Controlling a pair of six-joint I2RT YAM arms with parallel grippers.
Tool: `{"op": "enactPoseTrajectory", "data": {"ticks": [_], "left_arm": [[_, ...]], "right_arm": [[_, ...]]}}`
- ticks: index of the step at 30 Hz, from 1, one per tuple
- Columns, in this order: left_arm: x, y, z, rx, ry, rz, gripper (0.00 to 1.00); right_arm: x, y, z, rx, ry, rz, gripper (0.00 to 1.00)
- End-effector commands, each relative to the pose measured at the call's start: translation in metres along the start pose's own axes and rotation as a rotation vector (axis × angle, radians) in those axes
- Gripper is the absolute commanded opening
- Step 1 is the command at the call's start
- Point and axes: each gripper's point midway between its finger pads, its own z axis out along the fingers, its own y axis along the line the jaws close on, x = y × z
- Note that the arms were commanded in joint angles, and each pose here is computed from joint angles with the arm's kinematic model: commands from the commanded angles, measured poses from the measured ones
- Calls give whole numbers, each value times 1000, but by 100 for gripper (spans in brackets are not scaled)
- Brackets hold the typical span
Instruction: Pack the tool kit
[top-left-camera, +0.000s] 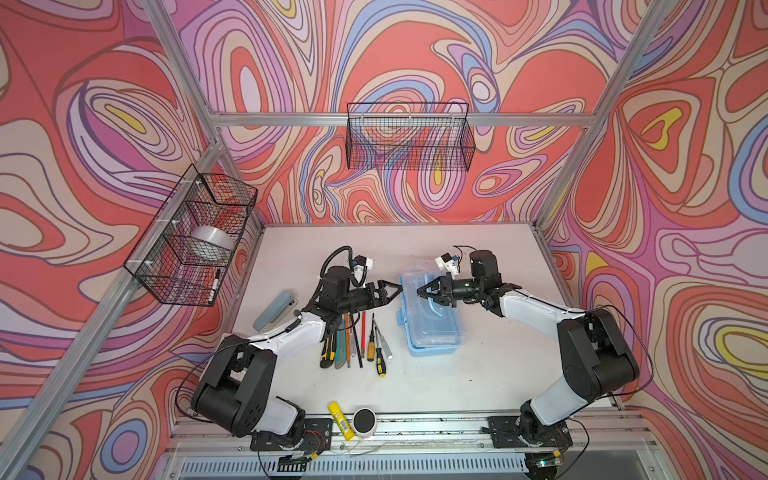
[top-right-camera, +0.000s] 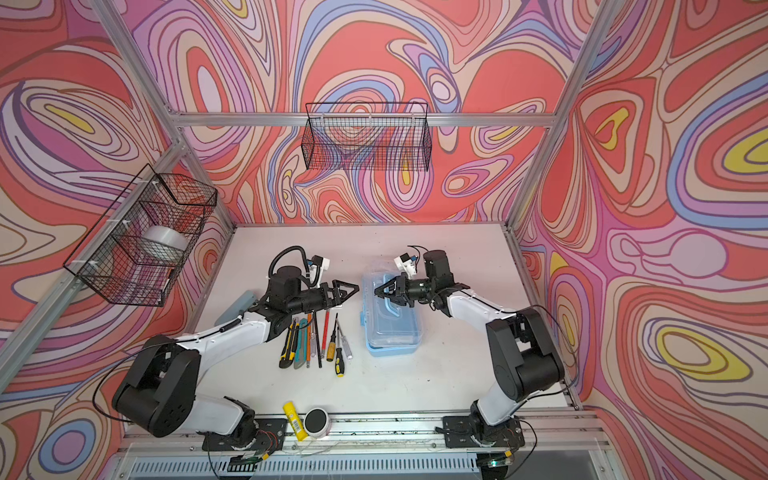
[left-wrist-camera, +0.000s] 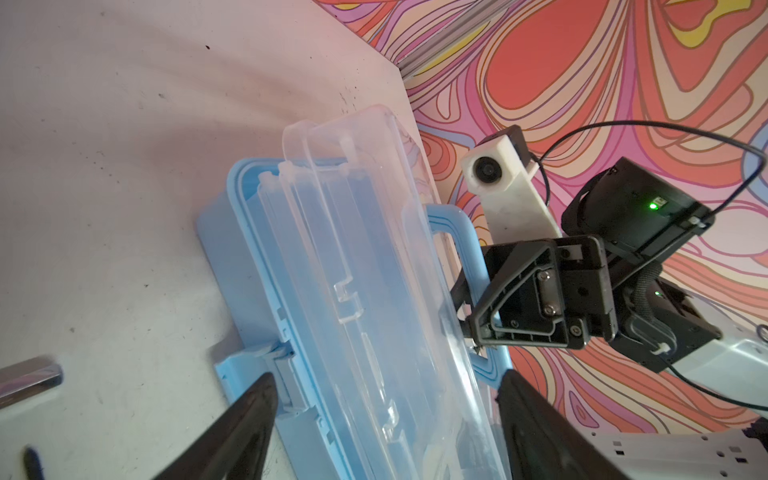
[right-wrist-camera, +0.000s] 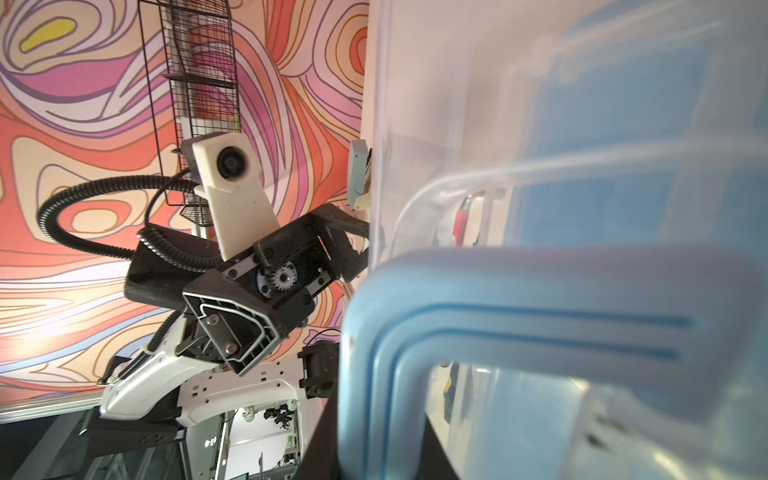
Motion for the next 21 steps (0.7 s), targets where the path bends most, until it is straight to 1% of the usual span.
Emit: {"op": "enactPoseTrajectory", "data": {"ticks": [1,7,10,18,21], "left_arm": [[-14,-19,8,81,-28,20,84],[-17,-17,26,107,-10,3,84],[-20,-18,34,141,-8,-17,84],[-26,-20,60,234,3,-76,82],[-28,-20,64,257,-3,-98,82]], "right_arm": [[2,33,-5,-108,12,-108,0],[5,36,-8,-118,14,-117,0],[7,35,-8,-114,20,-118,0],[10,24,-6,-102,25,-106,0],[10,18,-5,-80,23,-99,0]]}}
